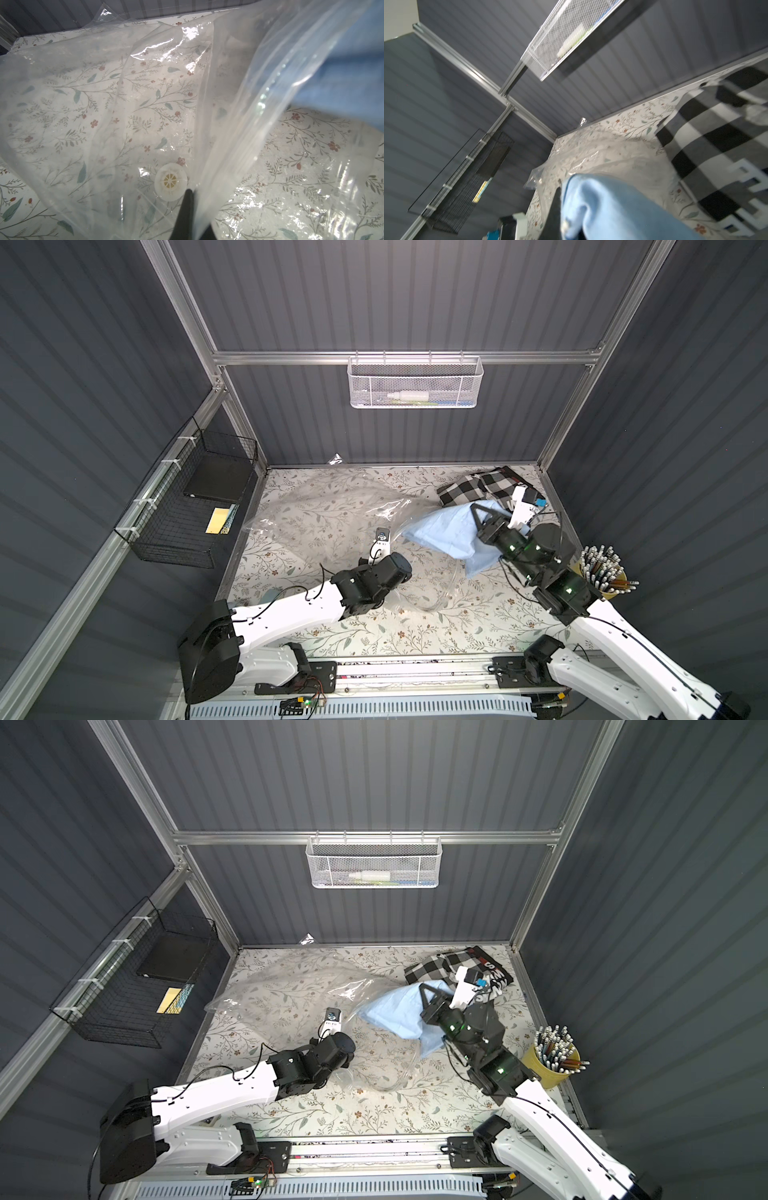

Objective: Take the shirt out of the vacuum bag
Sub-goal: Take out the shirt from the vacuum bag, then place the shirt at the center of the board.

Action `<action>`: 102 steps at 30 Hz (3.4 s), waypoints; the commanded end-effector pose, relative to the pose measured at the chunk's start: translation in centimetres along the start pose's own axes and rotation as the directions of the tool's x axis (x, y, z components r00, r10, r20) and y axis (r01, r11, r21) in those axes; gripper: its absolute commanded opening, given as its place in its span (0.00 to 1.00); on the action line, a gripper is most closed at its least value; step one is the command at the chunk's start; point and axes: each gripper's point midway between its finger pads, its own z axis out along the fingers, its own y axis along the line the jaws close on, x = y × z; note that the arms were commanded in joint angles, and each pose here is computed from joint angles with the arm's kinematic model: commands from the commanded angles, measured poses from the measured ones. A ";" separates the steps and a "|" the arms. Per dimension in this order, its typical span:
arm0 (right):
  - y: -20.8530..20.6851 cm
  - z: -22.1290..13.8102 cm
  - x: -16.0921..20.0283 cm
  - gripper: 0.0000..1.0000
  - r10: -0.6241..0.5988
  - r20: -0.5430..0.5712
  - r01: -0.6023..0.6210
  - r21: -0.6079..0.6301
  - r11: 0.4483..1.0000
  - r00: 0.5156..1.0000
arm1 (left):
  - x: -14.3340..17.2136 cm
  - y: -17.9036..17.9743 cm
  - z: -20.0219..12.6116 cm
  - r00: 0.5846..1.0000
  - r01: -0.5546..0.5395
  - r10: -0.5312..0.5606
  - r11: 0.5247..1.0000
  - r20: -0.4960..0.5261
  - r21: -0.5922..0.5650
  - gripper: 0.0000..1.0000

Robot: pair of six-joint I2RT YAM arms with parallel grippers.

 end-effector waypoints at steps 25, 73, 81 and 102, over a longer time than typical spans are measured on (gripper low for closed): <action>-2.5 6.6 -19.3 0.00 0.005 0.251 0.024 -0.110 0.994 0.968 | 2.1 0.0 0.9 0.998 -0.023 0.022 1.000 -0.066 -0.016 0.00; -20.7 9.7 2.5 0.00 0.071 -0.043 -0.064 0.137 0.989 0.997 | 4.1 1.5 0.6 0.996 0.016 -0.018 1.000 -0.087 -0.027 0.00; -20.5 8.7 2.9 0.42 0.088 -0.035 -0.082 0.142 0.986 0.996 | 3.7 1.7 0.5 0.997 0.011 -0.014 0.999 -0.074 -0.034 0.00; -21.1 6.8 5.8 0.69 -0.173 -0.057 0.180 0.424 0.887 0.983 | 1.9 3.7 -1.4 1.000 0.015 -0.015 0.997 -0.006 -0.069 0.00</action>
